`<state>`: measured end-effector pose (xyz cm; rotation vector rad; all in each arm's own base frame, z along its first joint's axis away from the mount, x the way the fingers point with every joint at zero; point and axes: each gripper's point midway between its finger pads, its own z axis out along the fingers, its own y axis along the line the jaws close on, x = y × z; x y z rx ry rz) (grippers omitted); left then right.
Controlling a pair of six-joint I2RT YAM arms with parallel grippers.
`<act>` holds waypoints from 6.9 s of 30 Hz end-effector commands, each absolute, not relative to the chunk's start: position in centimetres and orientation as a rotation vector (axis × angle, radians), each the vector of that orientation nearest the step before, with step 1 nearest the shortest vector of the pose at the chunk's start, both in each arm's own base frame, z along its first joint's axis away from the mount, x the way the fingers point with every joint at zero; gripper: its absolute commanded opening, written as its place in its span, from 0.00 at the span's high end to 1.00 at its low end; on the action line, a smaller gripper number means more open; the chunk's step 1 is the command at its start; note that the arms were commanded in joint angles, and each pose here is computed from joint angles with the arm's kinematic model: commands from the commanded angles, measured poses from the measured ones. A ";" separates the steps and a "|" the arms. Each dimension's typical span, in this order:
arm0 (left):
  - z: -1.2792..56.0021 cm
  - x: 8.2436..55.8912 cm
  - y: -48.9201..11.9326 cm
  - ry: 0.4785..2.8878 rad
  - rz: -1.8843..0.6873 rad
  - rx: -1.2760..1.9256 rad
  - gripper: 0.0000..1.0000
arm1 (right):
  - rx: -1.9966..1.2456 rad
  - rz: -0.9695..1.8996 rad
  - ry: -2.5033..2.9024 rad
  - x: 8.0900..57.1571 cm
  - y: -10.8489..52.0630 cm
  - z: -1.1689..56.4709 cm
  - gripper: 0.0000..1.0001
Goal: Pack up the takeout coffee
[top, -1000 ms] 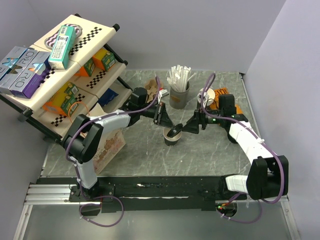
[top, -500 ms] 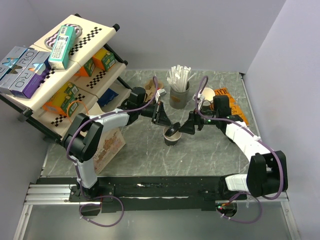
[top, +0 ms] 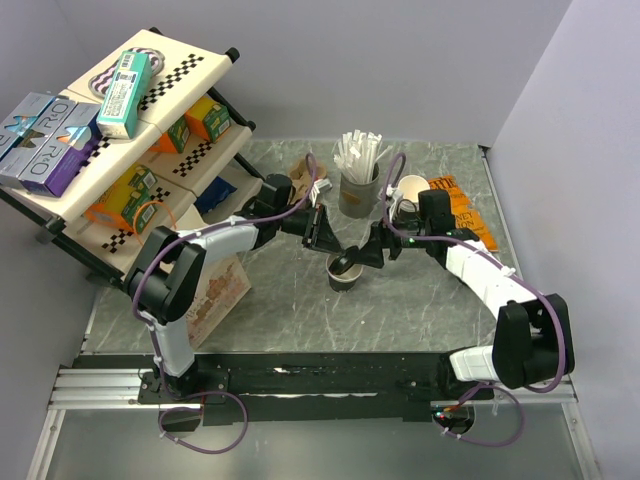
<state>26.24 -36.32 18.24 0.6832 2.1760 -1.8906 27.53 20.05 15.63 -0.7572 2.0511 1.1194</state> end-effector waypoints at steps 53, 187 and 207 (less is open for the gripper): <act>18.3 31.4 -35.3 2.159 -1.416 0.707 0.42 | -0.778 1.101 2.073 30.5 22.6 15.7 0.13; 9.4 27.4 -37.4 2.355 -1.197 0.964 0.52 | -0.119 1.410 2.659 24.7 17.5 7.9 0.56; 15.6 26.1 -38.8 1.953 -1.556 1.022 0.42 | -0.230 1.326 2.615 25.4 17.1 7.9 0.57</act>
